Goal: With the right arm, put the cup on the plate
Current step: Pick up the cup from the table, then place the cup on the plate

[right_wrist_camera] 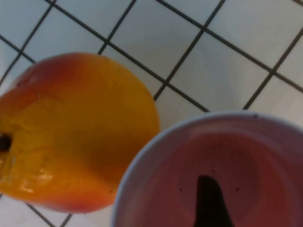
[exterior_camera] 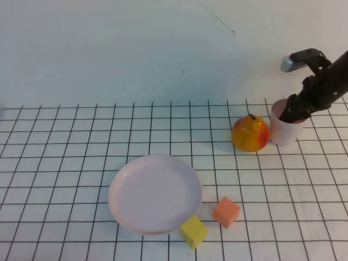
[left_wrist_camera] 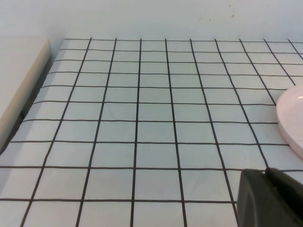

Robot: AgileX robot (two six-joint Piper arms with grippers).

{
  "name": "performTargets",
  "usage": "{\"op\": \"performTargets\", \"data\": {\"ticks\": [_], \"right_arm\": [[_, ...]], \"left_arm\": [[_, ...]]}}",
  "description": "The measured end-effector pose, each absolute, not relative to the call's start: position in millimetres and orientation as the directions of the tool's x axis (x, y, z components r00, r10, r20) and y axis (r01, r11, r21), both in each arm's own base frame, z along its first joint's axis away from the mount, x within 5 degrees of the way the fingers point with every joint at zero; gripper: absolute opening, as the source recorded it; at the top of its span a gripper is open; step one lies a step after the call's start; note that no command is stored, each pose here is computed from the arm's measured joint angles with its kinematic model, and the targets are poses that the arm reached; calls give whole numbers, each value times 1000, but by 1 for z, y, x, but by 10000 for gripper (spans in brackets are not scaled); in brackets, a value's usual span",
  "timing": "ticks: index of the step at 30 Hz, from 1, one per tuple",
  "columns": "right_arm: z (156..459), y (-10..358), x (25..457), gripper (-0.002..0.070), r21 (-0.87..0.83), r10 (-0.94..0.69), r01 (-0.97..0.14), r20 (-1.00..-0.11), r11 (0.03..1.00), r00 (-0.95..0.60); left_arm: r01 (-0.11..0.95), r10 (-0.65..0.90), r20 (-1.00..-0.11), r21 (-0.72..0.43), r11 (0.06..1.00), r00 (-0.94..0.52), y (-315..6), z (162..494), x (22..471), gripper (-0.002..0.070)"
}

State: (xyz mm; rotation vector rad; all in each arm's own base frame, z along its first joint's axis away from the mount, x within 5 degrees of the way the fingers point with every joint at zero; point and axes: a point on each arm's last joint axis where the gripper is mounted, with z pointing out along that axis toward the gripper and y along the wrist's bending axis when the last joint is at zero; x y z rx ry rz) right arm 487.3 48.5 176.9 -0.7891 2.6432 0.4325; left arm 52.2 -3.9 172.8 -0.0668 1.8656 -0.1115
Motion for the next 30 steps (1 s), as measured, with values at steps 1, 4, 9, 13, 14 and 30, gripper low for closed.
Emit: {"op": "performTargets", "data": {"ticks": [1, 4, 9, 13, 14, 30], "right_arm": [[176, 51, 489, 410, 171, -480, -579, -402, 797, -780], [174, 57, 490, 260, 126, -520, -601, -383, 789, -763], [187, 57, 495, 41, 73, -539, -607, -385, 791, -749], [216, 62, 499, 33, 61, -537, -610, -408, 790, -738], [225, 67, 500, 33, 58, -539, -614, -419, 787, -731], [266, 292, 408, 32, 19, -823, -919, -438, 394, -362]], "left_arm": [[11, -103, -950, -111, 994, -293, -4, 173, 52, -3], [11, -103, -950, -111, 994, -293, -4, 173, 52, -3], [11, -103, -950, -111, 994, -293, -4, 173, 52, -3], [11, -103, -950, -111, 994, -293, -4, 173, 52, -3], [11, -103, -950, -111, 994, -293, -4, 173, 52, -3], [11, -103, -950, -111, 994, -293, -4, 173, 52, -3]]}}
